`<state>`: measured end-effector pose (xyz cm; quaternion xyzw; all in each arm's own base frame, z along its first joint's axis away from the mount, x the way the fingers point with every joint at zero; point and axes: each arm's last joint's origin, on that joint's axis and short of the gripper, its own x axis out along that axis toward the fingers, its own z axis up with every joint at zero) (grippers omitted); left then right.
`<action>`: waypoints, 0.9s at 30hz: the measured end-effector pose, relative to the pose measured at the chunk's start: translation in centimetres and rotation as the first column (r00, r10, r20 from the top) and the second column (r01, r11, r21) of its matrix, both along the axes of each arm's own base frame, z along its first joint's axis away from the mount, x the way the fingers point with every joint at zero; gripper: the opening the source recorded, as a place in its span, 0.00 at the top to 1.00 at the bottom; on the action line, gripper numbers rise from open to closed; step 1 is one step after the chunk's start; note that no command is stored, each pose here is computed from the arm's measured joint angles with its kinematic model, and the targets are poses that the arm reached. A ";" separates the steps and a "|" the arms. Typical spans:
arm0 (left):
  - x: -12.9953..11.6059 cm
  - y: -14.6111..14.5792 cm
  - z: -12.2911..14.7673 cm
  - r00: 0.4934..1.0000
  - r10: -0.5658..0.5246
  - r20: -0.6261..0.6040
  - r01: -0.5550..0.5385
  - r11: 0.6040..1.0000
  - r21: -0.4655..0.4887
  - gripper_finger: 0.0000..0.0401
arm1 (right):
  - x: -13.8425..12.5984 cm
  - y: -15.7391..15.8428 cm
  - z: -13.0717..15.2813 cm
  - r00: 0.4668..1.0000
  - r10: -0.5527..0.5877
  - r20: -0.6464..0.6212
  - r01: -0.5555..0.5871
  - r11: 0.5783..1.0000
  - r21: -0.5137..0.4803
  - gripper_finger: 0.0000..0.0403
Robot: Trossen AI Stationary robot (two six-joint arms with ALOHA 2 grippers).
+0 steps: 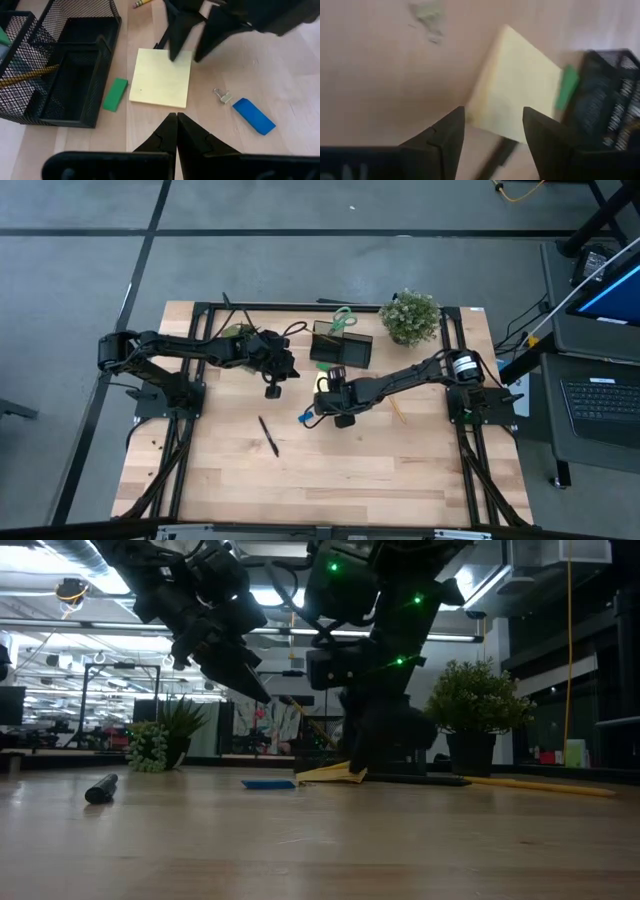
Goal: Pick and place office supplies into organizer
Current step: Put the yellow sticky notes into the black desk organizer
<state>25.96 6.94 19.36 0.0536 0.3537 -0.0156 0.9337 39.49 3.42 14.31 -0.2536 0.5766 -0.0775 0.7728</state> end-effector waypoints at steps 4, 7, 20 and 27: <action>0.0 0.0 0.0 1.000 0.000 0.000 0.000 1.000 0.000 1.00 | 0.1 -0.2 0.0 1.000 -0.007 0.004 0.007 1.000 -0.006 0.50; 0.0 0.0 0.0 1.000 -0.001 0.000 0.001 1.000 0.000 1.00 | 0.0 -0.2 -0.1 1.000 0.000 -0.005 0.000 1.000 0.008 0.50; 0.0 0.0 0.0 1.000 -0.001 0.000 0.001 1.000 -0.001 1.00 | -0.1 -0.5 -0.2 1.000 -0.006 -0.028 0.006 1.000 0.010 0.51; 0.0 0.0 0.0 1.000 -0.001 0.000 0.001 1.000 -0.001 1.00 | -0.1 -0.5 -1.4 0.998 -0.009 -0.068 0.009 1.000 -0.002 0.59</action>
